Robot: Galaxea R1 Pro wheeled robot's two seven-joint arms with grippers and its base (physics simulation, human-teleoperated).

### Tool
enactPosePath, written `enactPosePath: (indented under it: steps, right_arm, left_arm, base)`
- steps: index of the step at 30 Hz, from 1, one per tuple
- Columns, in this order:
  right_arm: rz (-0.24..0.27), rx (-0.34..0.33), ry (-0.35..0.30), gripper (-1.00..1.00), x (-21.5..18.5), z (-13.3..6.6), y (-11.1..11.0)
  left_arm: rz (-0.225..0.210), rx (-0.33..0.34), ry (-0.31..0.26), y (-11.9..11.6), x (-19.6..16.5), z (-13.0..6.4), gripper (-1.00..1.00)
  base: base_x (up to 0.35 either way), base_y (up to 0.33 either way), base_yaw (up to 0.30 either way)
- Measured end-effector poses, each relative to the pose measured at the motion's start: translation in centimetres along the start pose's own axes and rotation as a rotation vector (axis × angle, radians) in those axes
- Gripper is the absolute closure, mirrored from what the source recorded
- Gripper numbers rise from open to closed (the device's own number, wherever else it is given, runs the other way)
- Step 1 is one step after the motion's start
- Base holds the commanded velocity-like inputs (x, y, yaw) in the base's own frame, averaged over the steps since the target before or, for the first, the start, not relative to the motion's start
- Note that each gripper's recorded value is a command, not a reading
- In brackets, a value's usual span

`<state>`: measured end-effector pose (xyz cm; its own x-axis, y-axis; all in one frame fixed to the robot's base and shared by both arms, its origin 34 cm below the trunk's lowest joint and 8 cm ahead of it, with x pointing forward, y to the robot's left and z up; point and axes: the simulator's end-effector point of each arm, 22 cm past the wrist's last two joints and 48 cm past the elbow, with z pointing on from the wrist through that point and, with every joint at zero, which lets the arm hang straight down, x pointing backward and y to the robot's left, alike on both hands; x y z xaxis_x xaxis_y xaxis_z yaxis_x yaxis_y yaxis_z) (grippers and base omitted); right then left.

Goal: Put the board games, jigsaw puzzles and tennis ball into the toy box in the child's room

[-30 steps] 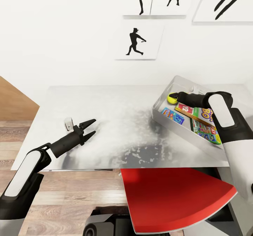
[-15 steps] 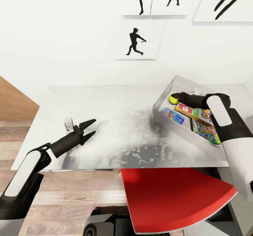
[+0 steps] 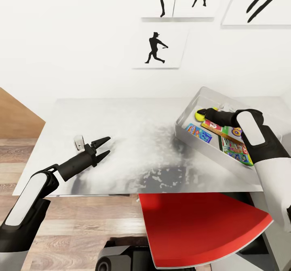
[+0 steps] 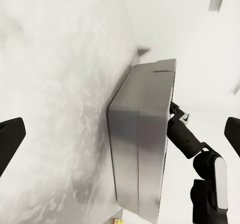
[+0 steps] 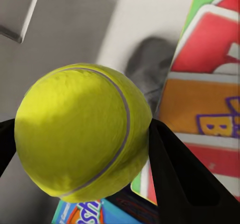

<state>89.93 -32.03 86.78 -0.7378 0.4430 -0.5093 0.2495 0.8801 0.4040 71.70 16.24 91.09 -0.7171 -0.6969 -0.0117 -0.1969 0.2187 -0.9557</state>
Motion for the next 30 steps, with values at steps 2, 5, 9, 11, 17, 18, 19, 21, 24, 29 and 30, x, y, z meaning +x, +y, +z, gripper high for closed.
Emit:
enactPosePath:
  steps: [2, 5, 9, 11, 17, 18, 19, 21, 24, 29, 30]
  right_arm:
    - [0.001, 0.001, 0.001, 1.00, 0.02, 0.02, -0.03]
    - [0.002, 0.002, 0.002, 1.00, 0.07, 0.05, -0.08]
    - [0.003, 0.002, 0.003, 1.00, 0.10, 0.07, -0.10]
    - [0.003, 0.001, 0.003, 1.00, 0.10, 0.08, -0.10]
    - [0.014, -0.009, 0.000, -1.00, 0.00, 0.02, 0.19]
    - [0.005, 0.001, 0.001, -1.00, 0.05, 0.05, -0.06]
    - [0.004, 0.002, 0.002, -1.00, 0.06, 0.06, -0.09]
    - [0.003, 0.001, 0.000, -1.00, 0.00, 0.03, -0.02]
    - [0.002, -0.002, -0.003, -1.00, -0.14, -0.06, 0.10]
    - [0.001, -0.003, -0.006, -1.00, -0.26, -0.14, 0.15]
    - [0.001, -0.004, -0.007, -1.00, -0.29, -0.16, 0.17]
  left_arm:
    - [0.000, 0.000, 0.000, 0.00, 0.00, 0.00, -1.00]
    - [0.000, 0.000, 0.000, 0.00, 0.00, 0.00, -1.00]
    - [0.000, 0.000, 0.000, 0.00, 0.00, 0.00, -1.00]
    - [0.000, 0.000, 0.000, 0.00, 0.00, 0.00, -1.00]
    - [0.000, 0.000, 0.000, -0.03, 0.01, -0.02, -1.00]
    - [0.000, 0.000, 0.000, -0.01, 0.00, 0.00, -1.00]
    - [0.000, 0.000, 0.000, -0.01, 0.00, 0.00, -1.00]
    - [0.000, 0.000, 0.000, -0.01, 0.00, 0.00, -1.00]
    - [0.000, 0.000, 0.000, 0.00, 0.00, 0.00, -1.00]
    - [0.000, 0.000, 0.000, 0.00, 0.00, 0.00, -1.00]
    - [0.000, 0.000, 0.000, 0.00, 0.00, 0.00, -1.00]
  base:
    - [0.000, 0.000, 0.000]
    - [0.000, 0.000, 0.000]
    - [0.000, 0.000, 0.000]
    - [0.000, 0.000, 0.000]
    - [0.000, 0.000, 0.000]
    - [0.000, 0.000, 0.000]
    - [0.000, 0.000, 0.000]
    - [0.000, 0.000, 0.000]
    - [0.000, 0.000, 0.000]
    - [0.000, 0.000, 0.000]
    - [0.000, 0.000, 0.000]
